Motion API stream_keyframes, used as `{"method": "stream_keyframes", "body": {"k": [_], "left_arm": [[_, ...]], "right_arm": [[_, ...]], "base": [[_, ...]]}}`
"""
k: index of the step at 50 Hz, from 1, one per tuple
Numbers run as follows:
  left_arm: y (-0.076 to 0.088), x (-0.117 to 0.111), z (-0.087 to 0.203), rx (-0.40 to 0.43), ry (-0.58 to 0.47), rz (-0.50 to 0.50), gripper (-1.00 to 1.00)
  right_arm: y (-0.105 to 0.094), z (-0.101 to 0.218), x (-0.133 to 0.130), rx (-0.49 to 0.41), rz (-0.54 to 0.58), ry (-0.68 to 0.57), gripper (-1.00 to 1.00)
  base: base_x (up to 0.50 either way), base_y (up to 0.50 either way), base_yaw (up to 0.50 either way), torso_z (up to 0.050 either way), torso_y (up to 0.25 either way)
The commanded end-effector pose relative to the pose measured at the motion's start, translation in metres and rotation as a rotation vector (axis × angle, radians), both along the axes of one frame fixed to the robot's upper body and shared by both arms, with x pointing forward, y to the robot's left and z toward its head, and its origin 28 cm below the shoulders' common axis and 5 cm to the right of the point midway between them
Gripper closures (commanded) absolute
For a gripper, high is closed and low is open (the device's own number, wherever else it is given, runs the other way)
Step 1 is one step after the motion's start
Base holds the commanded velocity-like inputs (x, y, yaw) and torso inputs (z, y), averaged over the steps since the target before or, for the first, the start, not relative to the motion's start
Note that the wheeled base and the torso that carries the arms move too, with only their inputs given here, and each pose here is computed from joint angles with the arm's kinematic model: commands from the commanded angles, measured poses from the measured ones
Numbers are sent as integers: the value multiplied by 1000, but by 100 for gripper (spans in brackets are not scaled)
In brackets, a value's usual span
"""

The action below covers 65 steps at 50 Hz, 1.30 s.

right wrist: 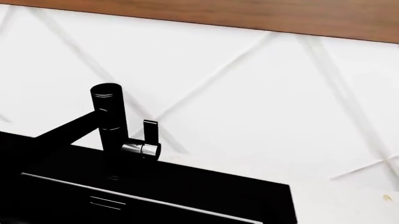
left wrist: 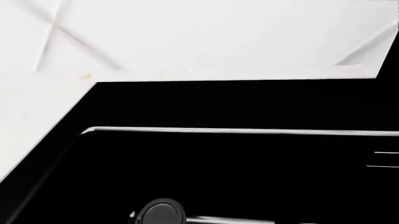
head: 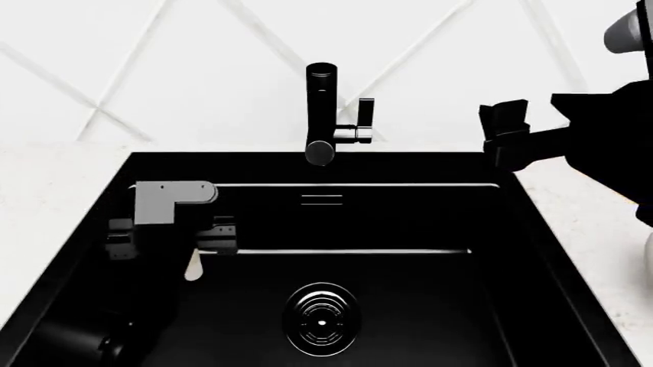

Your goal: Pick the cup and bowl from the sink and place them on the counter for drying.

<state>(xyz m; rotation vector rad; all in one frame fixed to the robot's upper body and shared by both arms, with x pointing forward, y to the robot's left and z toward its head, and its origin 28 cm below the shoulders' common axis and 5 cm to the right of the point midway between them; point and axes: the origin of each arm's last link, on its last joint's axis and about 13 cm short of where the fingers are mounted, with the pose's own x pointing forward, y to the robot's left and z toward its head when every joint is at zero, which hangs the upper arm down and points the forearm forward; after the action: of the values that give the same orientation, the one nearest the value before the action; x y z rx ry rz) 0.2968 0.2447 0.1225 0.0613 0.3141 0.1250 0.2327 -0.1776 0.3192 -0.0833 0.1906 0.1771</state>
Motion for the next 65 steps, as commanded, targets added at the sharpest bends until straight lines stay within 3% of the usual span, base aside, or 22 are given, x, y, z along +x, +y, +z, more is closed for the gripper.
{"method": "stream_keyframes", "body": {"k": [1,13,28,31,47,50,57,63,65], "left_arm": [[8,15,-15,3,16,46,-100],[19,31,-37,27,45,76,-100],[32,52,-49,-12,25,120,-100],[35,51,-55,5,36,94,-100],[38,72,-75,-22,-46,127,-100],[36,71,-79,-9,-44,122,-100],[49,62,-88,23,-73,105,-100],[53,56,-95,136,-57,78,-100],[53,56,-96,136,-56,80,-100]], "right_arm": [[3,-6,3,12,17,7,-100],[6,-7,5,12,28,5,-100],[7,-11,7,20,31,10,-100],[8,-12,7,22,34,11,-100],[9,-17,7,39,39,14,-100],[10,-19,7,44,42,14,-100],[9,-24,6,53,42,20,-100],[8,-25,6,55,39,20,-100],[9,-25,6,58,42,18,-100]], "base": [[0,0,0,0,0],[0,0,0,0,0],[0,0,0,0,0],[0,0,0,0,0],[0,0,0,0,0],[0,0,0,0,0],[0,0,0,0,0],[0,0,0,0,0],[0,0,0,0,0]]}}
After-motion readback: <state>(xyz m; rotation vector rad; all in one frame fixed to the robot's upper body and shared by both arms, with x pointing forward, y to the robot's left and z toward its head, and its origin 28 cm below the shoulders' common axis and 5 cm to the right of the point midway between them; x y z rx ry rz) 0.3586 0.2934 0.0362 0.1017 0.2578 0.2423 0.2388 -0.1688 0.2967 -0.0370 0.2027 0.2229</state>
